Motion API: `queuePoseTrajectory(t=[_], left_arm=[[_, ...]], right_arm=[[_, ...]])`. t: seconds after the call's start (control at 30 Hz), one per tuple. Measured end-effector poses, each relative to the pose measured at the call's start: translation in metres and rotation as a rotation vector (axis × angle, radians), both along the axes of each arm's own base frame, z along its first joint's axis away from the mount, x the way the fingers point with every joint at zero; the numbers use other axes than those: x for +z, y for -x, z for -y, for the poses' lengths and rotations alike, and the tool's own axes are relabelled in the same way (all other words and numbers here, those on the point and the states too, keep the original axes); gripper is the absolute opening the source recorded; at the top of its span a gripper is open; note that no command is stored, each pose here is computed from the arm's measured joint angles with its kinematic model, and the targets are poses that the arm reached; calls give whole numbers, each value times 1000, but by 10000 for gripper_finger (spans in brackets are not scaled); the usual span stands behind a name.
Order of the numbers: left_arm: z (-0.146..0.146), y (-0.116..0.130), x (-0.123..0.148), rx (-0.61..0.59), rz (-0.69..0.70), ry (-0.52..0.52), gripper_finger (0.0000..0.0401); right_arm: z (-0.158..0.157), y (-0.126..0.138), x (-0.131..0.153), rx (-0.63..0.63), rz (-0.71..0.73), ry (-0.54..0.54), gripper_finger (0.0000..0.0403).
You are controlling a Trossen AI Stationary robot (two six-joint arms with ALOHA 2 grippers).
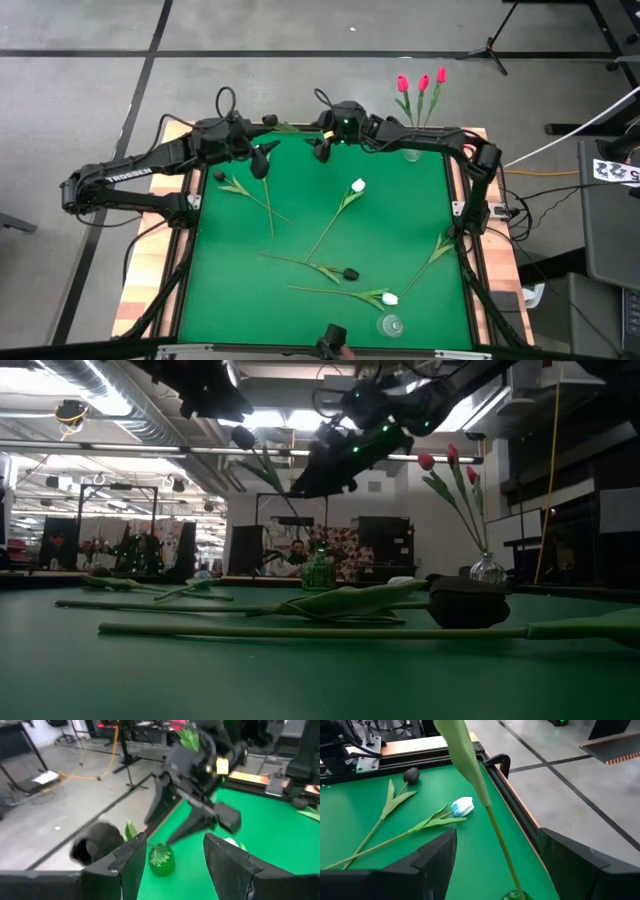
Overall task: Sort flowers into vase by color
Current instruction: Put the black tulip into the green vase
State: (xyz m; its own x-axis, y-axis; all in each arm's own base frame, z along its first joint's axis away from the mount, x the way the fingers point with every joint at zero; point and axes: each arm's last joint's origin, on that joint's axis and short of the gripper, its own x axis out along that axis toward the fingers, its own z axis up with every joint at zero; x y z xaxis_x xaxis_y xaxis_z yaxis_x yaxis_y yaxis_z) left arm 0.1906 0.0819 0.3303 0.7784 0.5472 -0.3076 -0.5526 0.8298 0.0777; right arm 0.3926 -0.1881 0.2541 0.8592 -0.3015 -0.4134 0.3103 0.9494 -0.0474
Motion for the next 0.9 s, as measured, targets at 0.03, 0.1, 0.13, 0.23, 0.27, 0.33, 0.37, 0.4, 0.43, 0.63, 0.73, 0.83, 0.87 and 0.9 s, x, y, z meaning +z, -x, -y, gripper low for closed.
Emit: queuePoseTrajectory(t=[0.03, 0.1, 0.13, 0.23, 0.27, 0.33, 0.37, 0.4, 0.43, 0.63, 0.73, 0.83, 0.87, 0.9], left_arm=[[1, 1, -1, -27, -7, 13, 194], [5, 4, 0, -90, -10, 37, 194], [7, 6, -1, -123, -19, 53, 194], [14, 12, -1, -191, -35, 76, 194], [17, 14, 0, -202, -43, 75, 194], [22, 17, -1, -221, -57, 81, 194], [24, 17, -1, -231, -68, 88, 194], [26, 18, -3, -240, -82, 97, 194], [29, 18, -4, -251, -97, 106, 194], [47, 20, -15, -329, -188, 216, 194], [55, 21, -18, -325, -208, 301, 194], [60, 24, -24, -287, -240, 398, 194], [61, 25, -26, -269, -252, 433, 194], [63, 25, -28, -252, -262, 468, 194]], right_arm=[[-1, 3, 4, 5, -10, 6, 278], [-4, 9, 13, 13, -23, 22, 278], [-6, 12, 18, 18, -29, 29, 278], [-10, 22, 36, 21, -26, 54, 278], [-12, 25, 43, 20, -14, 62, 278], [-15, 33, 55, 16, 1, 72, 278], [-17, 37, 62, 11, 10, 82, 278], [-19, 41, 68, 11, 16, 88, 278], [-21, 45, 74, 6, 22, 102, 278], [-32, 70, 104, -27, 40, 139, 278], [-37, 82, 115, -55, 25, 146, 278], [-43, 94, 124, -56, 23, 145, 278], [-45, 98, 127, -56, 25, 146, 278], [-46, 101, 130, -57, 28, 147, 278]])
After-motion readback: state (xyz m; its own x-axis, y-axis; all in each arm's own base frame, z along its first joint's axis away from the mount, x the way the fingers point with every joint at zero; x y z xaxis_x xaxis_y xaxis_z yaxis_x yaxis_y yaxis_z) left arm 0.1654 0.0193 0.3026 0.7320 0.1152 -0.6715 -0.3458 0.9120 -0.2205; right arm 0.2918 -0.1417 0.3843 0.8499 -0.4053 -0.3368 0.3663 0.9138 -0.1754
